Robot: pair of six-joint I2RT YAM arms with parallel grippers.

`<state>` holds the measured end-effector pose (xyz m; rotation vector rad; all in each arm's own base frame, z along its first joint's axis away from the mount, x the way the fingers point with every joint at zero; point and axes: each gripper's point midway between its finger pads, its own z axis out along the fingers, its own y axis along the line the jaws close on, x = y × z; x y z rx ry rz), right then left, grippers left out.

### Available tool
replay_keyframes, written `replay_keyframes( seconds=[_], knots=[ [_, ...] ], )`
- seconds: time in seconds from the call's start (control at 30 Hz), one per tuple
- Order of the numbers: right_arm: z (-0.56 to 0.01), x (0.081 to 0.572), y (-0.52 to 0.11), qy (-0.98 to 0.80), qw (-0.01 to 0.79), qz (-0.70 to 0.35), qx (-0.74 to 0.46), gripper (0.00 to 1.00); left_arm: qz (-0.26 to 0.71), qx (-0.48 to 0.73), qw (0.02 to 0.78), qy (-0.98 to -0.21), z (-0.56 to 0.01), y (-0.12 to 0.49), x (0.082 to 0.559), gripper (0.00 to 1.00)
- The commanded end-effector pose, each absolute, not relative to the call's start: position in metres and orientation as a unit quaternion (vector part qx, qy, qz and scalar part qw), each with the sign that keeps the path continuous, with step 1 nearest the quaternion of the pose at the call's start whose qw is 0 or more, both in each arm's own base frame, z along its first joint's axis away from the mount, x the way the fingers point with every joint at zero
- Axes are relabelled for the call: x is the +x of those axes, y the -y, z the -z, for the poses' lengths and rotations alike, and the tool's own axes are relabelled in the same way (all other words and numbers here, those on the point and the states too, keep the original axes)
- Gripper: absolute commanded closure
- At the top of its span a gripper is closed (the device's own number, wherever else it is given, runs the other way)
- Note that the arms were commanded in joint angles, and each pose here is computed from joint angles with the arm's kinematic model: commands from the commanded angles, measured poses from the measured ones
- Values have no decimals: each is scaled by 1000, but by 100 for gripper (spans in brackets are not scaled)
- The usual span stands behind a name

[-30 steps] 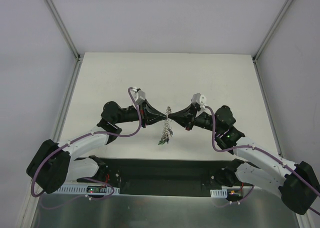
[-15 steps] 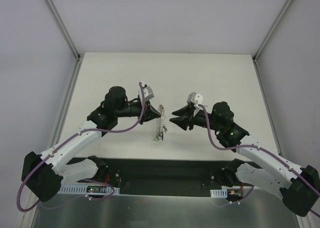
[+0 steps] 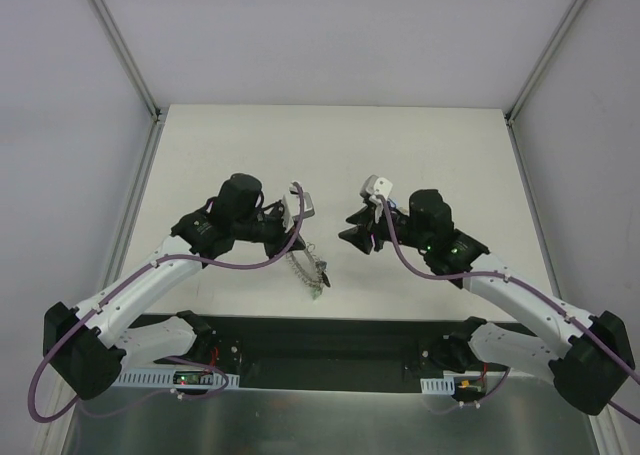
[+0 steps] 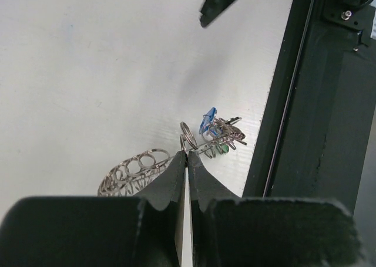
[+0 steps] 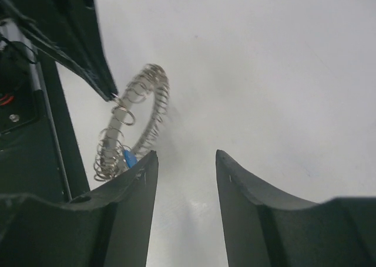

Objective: Put the keys on the keyring

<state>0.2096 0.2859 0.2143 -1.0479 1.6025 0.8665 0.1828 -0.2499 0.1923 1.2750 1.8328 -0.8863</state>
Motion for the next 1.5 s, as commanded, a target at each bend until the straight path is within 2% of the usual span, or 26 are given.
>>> replay_keyframes(
  seconds=[0.0, 0.3, 0.53, 0.7, 1.07, 1.47],
  knots=[
    [-212, 247, -262, -724, 504, -290, -371, 52, 323, 518, 394, -687, -210, 248, 187, 100],
    [-152, 311, -179, -870, 424, -121, -222, 50, 331, 507, 424, -674, -204, 248, 185, 100],
    [-108, 345, -141, -919, 355, -80, -154, 56, 299, 480, 452, -690, -202, 242, 200, 100],
    [-88, 358, -135, -924, 323, -53, -200, 70, 282, 474, 461, -696, -201, 238, 206, 100],
    [-62, 376, -132, -912, 267, 17, -312, 72, 273, 472, 461, -700, -197, 236, 209, 100],
    [-42, 387, -132, -902, 221, 83, -361, 76, 268, 473, 463, -700, -197, 236, 211, 100]
  ],
)
